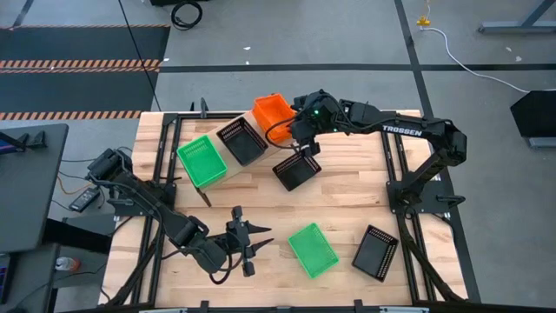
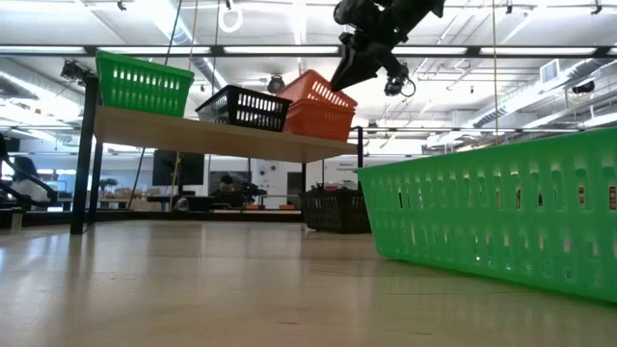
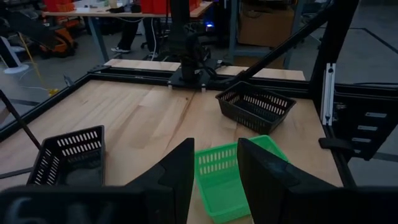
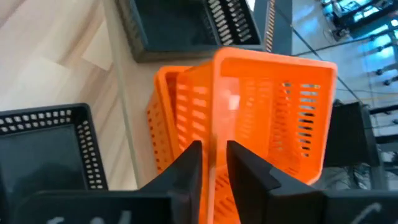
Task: Stack baskets on shelf by color
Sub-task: Stack the orange basket on the orange baskets on the shelf, then stack the top black basket on the black basket on the shelf
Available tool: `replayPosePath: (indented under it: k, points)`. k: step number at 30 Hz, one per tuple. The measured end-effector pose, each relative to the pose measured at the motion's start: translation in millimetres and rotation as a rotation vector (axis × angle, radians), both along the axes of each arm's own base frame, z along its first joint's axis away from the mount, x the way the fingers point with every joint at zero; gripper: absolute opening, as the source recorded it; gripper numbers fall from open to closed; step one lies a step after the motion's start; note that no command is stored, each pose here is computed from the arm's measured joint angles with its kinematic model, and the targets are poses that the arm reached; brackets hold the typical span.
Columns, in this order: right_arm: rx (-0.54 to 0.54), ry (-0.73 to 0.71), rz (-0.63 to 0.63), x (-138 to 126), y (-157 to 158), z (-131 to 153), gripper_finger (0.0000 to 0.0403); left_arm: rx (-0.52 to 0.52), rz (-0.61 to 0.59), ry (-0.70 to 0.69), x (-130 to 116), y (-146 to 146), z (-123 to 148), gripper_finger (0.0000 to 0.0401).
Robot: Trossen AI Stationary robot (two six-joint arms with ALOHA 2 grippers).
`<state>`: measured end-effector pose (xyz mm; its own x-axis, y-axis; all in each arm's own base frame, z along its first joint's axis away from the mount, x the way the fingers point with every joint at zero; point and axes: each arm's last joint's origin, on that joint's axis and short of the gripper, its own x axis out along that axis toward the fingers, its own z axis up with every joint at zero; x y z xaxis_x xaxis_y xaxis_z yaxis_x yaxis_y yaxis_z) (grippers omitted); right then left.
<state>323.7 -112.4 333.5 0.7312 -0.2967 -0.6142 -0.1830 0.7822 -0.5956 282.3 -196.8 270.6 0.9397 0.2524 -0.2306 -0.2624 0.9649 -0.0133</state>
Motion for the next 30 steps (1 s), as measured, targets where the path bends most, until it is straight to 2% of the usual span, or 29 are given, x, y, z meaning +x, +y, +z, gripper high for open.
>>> replayPosePath:
  k: [11, 15, 22, 26, 30]
  points:
    - [-0.045, -0.009, -0.047, 2.0, 2.4, 1.8, 0.0126, -0.006, 0.0, -0.002, -0.3, -0.4, 0.0, 0.0128]
    - [-0.053, -0.013, -0.061, 4.7, 13.6, 3.0, 0.0128, 0.007, -0.003, 0.002, -0.3, -0.4, 0.0, 0.0128]
    - [-0.029, -0.017, -0.01, 11.4, 41.9, 2.3, 0.0128, 0.04, 0.0, 0.01, 1.2, 1.9, 0.0, 0.0128]
    - [0.016, -0.031, -0.086, 9.7, 63.7, 4.6, 0.0126, 0.04, 0.009, 0.007, 2.7, 4.0, 0.3, 0.0128]
    - [0.125, 0.005, -0.154, 4.1, 83.6, 0.2, 0.0126, 0.067, 0.041, 0.006, 4.5, 7.6, 0.7, 0.0128]
